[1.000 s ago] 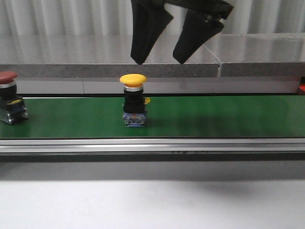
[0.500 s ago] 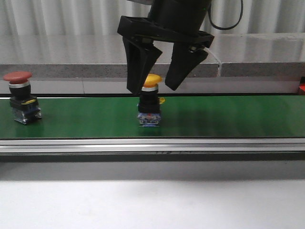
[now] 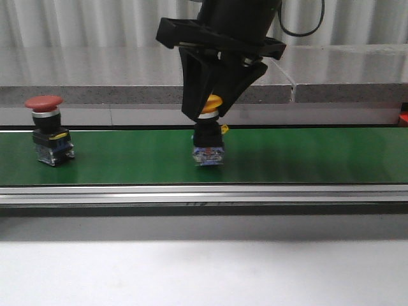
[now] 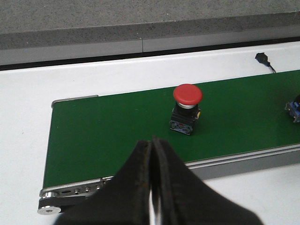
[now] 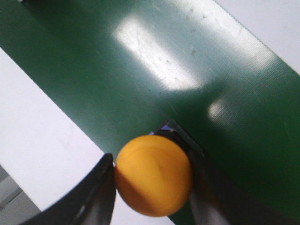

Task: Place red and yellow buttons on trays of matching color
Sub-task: 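Grasp the yellow button with the right gripper and lift it, then lower the yellow button into the yellow tray and open the right gripper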

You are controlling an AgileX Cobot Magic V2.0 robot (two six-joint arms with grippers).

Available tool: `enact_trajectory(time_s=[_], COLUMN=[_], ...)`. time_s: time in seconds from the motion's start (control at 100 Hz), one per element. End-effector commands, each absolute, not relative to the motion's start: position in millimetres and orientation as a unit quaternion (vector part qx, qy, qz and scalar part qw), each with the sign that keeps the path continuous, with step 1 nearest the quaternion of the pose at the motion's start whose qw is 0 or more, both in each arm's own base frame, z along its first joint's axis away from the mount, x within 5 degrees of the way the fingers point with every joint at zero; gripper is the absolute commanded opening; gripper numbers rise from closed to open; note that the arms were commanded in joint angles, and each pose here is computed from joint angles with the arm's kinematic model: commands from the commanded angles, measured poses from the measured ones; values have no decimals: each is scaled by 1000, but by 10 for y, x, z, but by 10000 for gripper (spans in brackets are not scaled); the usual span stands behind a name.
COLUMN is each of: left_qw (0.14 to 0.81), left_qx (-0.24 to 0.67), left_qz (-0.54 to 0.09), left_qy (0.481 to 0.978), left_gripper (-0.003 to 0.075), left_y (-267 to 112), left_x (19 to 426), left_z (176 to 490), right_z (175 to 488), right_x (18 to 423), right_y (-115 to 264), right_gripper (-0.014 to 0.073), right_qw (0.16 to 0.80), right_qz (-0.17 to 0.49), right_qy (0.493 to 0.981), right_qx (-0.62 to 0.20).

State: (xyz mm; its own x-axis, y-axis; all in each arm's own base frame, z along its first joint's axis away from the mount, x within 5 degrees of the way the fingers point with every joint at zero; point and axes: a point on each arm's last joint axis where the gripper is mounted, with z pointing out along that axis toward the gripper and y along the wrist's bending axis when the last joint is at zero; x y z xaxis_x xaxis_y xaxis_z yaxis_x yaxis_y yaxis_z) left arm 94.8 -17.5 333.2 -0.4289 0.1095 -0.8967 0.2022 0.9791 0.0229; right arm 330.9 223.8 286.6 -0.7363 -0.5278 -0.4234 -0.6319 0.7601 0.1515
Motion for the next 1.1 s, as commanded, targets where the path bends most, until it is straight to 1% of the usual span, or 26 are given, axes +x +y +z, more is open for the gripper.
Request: enact_trajectory(time_s=[0.0, 0.15, 0.39, 0.63, 0.84, 0.94, 1.09], left_qw=[562, 562, 562, 562, 562, 562, 562], left_qx=[83, 83, 83, 83, 83, 83, 83], left_qz=[-56, -56, -56, -56, -56, -56, -56], left_qy=[821, 821, 821, 821, 821, 821, 821], left_gripper=[-21, -21, -21, -21, -21, -21, -21], left_y=[-188, -188, -188, -188, -188, -188, -188], left_x=[970, 970, 970, 970, 970, 970, 970], left_z=[3466, 3466, 3466, 3466, 3466, 3466, 3466], right_z=[3322, 3481, 3614, 3704, 3680, 3659, 3713], right_x=[3201, 3136, 3083, 3099, 3015, 2945, 2791], right_y=[2190, 2145, 2062, 1779, 1270, 940, 464], right_gripper=[70, 70, 70, 70, 70, 70, 70], right_qw=[247, 266, 279, 284, 291, 295, 309], right_qz=[171, 183, 181, 168, 148, 133, 109], right_qy=[908, 910, 917, 928, 938, 944, 945], right_qx=[-291, -262, -220, -174, -114, -72, -4])
